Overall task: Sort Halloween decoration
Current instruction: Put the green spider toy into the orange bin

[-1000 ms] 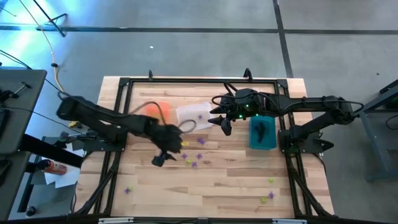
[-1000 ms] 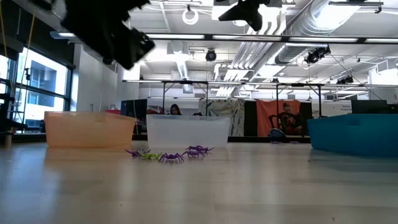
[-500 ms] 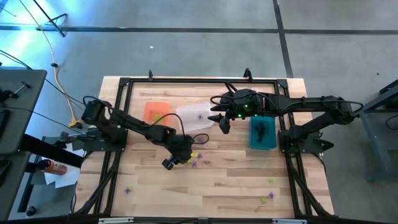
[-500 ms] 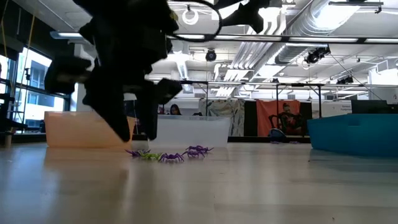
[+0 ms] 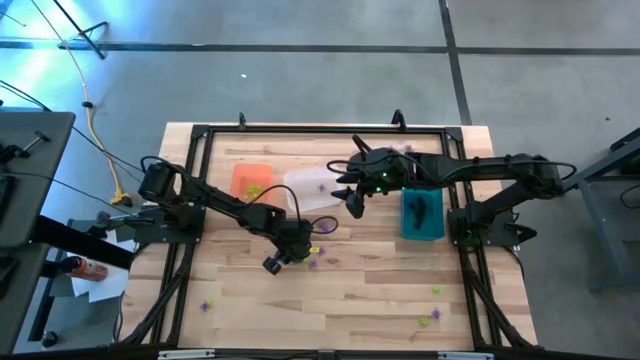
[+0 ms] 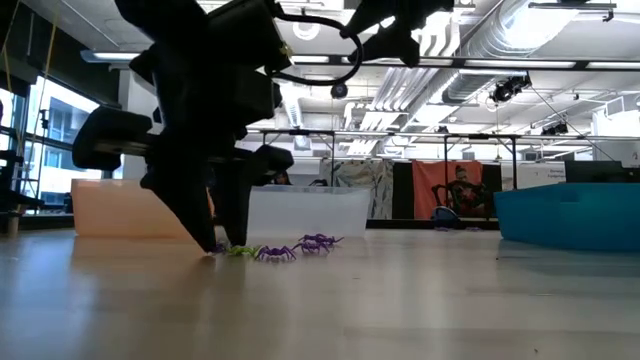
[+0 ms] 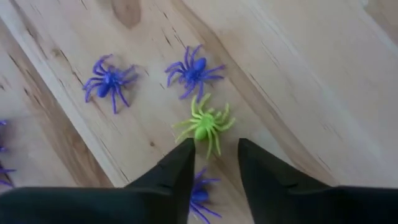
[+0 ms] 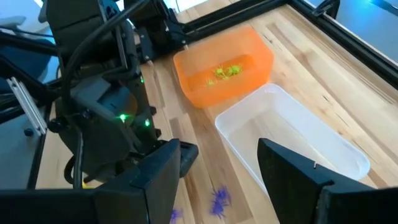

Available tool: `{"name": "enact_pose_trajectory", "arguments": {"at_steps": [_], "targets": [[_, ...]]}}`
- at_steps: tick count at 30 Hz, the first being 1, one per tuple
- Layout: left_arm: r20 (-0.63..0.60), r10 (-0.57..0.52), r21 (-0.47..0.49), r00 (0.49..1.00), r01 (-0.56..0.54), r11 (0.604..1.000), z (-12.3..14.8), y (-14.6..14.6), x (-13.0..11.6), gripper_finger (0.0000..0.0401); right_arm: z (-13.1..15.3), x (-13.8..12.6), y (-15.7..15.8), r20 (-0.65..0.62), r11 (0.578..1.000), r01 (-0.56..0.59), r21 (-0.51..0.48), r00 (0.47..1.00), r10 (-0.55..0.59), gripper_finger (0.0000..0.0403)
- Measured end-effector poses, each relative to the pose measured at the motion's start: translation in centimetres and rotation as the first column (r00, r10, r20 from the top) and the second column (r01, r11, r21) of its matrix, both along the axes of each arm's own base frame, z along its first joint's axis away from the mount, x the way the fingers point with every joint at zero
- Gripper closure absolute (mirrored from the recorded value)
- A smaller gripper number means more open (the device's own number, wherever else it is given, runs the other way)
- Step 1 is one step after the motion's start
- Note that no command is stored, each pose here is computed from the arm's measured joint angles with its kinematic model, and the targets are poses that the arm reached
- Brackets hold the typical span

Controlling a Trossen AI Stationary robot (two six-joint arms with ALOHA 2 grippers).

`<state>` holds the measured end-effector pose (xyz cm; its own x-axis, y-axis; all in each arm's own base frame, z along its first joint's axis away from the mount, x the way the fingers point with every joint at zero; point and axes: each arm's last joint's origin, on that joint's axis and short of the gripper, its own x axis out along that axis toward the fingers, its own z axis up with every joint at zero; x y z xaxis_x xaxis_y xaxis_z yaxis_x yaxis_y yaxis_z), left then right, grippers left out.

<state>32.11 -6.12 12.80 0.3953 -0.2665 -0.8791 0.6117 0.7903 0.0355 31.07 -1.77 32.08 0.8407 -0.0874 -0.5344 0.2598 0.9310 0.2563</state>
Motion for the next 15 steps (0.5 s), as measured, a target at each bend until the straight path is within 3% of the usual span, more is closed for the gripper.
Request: {"name": "enact_pose_trajectory", "arguments": {"at_steps": [6,15], "targets": [[0.005,0.005,-0.002,1.000,-0.005,1.000,0.00,0.01,0.02,0.0389,0.04,0.02,0.00,0.004,1.000,-0.002,-0.003,1.000,0.002,0.0192],[-0.100,0.113,-0.032,0.989,-0.116,0.993,0.02,0.44,-0.66,0.0400,0.03,0.01,0.00,0.003,1.000,0.000,0.000,1.000,0.000,0.0192]]}}
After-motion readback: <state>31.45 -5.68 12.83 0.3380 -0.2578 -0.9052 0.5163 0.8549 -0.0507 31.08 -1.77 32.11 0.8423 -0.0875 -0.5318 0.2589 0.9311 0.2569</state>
